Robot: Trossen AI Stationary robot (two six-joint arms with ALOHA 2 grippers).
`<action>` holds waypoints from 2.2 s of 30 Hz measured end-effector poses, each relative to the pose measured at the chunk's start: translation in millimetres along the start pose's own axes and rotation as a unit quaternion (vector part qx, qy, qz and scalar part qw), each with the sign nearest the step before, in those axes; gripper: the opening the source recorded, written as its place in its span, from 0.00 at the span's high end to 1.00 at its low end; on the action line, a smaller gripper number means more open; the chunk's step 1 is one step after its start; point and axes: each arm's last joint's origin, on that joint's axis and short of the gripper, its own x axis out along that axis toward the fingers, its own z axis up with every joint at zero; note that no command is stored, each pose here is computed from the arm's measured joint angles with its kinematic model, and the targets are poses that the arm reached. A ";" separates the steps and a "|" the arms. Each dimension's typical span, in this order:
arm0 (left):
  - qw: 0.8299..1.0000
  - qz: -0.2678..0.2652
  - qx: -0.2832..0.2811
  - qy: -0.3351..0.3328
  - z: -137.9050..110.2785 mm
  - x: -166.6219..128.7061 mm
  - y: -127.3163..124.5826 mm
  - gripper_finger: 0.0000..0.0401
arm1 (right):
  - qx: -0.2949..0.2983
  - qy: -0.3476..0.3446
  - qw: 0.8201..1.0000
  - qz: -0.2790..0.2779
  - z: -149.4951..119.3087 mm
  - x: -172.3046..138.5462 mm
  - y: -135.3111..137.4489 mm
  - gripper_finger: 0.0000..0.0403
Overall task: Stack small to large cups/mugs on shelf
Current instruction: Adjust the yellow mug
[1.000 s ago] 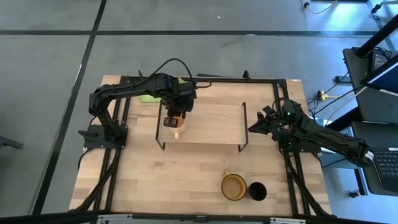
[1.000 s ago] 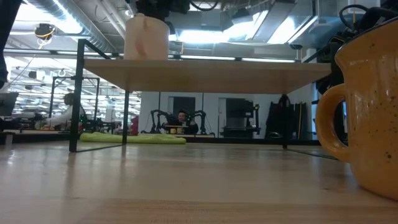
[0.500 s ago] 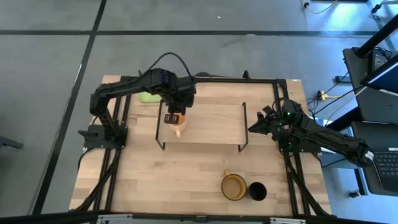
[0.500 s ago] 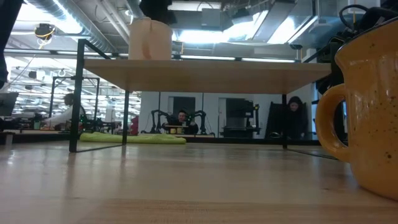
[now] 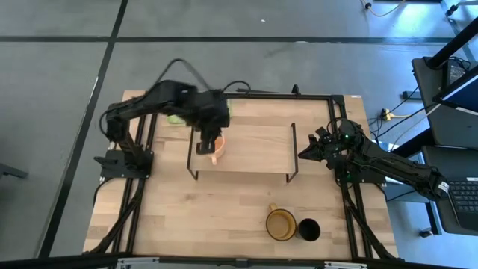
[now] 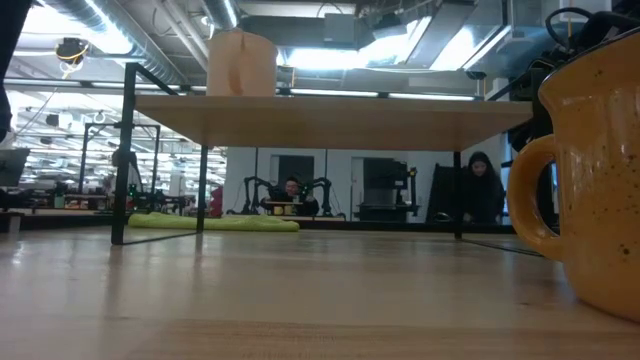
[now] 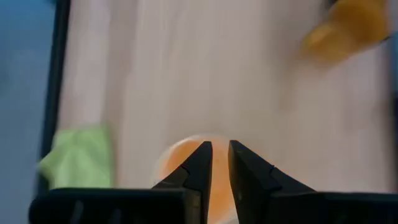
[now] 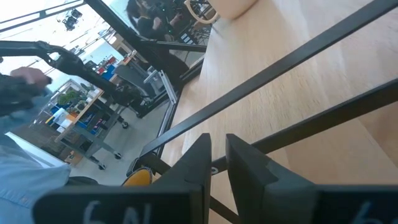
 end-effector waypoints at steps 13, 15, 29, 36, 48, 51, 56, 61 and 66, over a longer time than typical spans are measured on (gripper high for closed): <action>0.976 0.028 -0.056 -0.210 -22.6 -70.4 -112.2 0.94 | 0.001 0.000 1.000 0.000 0.0 0.0 0.0 0.87; 0.971 0.032 -0.072 -0.224 -29.0 -73.3 -127.5 0.94 | 0.001 0.000 1.000 0.000 -0.1 0.0 0.0 0.87; 0.934 0.091 -0.207 -0.275 -88.3 -19.6 -215.7 0.94 | 0.090 -0.155 0.976 -0.126 13.3 -2.5 -4.4 0.87; 0.926 0.068 -0.259 -0.267 -111.8 25.5 -239.1 0.94 | -0.146 -0.182 0.959 0.161 57.5 -16.0 64.7 0.87; 0.932 0.080 -0.272 -0.225 -141.7 61.1 -245.3 0.94 | -0.236 -0.116 0.942 0.209 121.7 -43.0 148.5 0.87; 0.931 0.056 -0.296 -0.205 -155.8 82.6 -251.9 0.94 | -0.202 -0.055 0.951 0.227 132.5 -40.6 157.2 0.87; 0.949 0.032 -0.266 -0.165 -177.0 103.1 -257.7 0.94 | -0.174 0.020 0.943 0.283 156.3 -26.8 175.6 0.87; 0.980 0.004 -0.190 -0.065 -199.3 127.9 -249.4 0.94 | -0.138 0.096 0.939 0.301 178.9 8.4 177.5 0.87; 0.985 -0.079 -0.146 -0.052 -207.0 150.1 -235.0 0.94 | -0.080 0.179 0.934 0.298 188.9 54.5 170.3 0.87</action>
